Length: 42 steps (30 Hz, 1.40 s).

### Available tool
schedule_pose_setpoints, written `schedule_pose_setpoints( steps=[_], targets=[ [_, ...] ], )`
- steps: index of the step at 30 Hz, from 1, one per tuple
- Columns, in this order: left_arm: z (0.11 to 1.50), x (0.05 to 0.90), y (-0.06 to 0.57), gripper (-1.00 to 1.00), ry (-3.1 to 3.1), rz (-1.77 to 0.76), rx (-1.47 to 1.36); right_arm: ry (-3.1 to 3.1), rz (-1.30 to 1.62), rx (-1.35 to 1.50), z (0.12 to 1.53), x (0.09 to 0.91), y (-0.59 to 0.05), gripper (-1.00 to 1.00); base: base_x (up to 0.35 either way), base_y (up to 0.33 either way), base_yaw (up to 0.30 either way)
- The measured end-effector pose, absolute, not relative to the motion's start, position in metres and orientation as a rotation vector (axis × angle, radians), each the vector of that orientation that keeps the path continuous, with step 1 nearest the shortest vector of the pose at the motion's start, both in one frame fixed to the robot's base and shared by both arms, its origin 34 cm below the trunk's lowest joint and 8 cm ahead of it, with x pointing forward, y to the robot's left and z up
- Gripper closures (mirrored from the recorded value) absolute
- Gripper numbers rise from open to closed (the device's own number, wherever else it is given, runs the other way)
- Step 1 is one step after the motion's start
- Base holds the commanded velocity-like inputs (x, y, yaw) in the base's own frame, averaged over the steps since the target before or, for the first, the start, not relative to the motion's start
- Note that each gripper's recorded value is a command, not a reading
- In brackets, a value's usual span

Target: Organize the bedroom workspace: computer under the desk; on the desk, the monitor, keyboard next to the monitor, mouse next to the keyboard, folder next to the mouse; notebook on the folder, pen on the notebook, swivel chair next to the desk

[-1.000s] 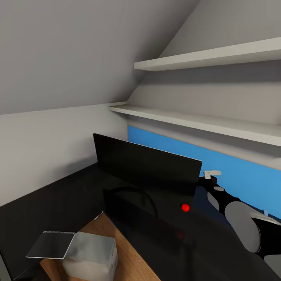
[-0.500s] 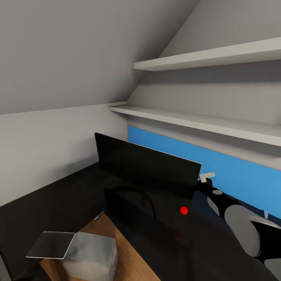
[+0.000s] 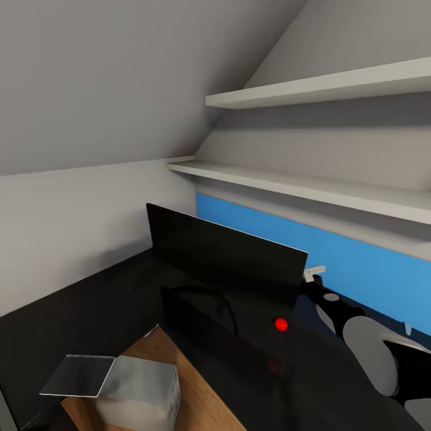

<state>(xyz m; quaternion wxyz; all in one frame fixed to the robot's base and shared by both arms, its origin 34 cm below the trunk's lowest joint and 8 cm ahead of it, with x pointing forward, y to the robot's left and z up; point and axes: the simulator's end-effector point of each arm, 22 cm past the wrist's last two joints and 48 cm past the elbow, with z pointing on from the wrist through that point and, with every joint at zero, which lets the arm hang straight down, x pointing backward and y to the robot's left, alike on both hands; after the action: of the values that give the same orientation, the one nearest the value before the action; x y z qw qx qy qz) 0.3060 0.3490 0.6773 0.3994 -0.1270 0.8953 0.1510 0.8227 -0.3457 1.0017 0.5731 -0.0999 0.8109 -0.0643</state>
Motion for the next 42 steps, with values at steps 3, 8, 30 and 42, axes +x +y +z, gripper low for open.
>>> schedule_pose_setpoints(
  steps=[3, 8, 30, 42],
  targets=[
    [0.677, 0.306, 0.349, -1.00, 2.265, 0.382, -0.321, 1.897, -0.145, -0.239, 1.002, 0.823, -0.340, -1.00, 0.000, 0.000, 0.000],
    [0.677, 0.306, 0.349, -1.00, 2.265, 0.382, -0.321, 1.895, -0.138, -0.241, 1.002, 0.824, -0.334, -1.00, 0.000, 0.000, 0.000],
    [0.681, 0.313, 0.349, -1.00, 2.245, 0.377, -0.324, 1.890, -0.098, -0.253, 1.006, 0.822, -0.307, -1.00, -0.054, 0.000, 0.038],
    [0.680, 0.312, 0.349, -1.00, 2.255, 0.376, -0.324, 1.889, -0.099, -0.252, 1.007, 0.822, -0.306, -1.00, -0.063, 0.000, 0.003]
  ],
)
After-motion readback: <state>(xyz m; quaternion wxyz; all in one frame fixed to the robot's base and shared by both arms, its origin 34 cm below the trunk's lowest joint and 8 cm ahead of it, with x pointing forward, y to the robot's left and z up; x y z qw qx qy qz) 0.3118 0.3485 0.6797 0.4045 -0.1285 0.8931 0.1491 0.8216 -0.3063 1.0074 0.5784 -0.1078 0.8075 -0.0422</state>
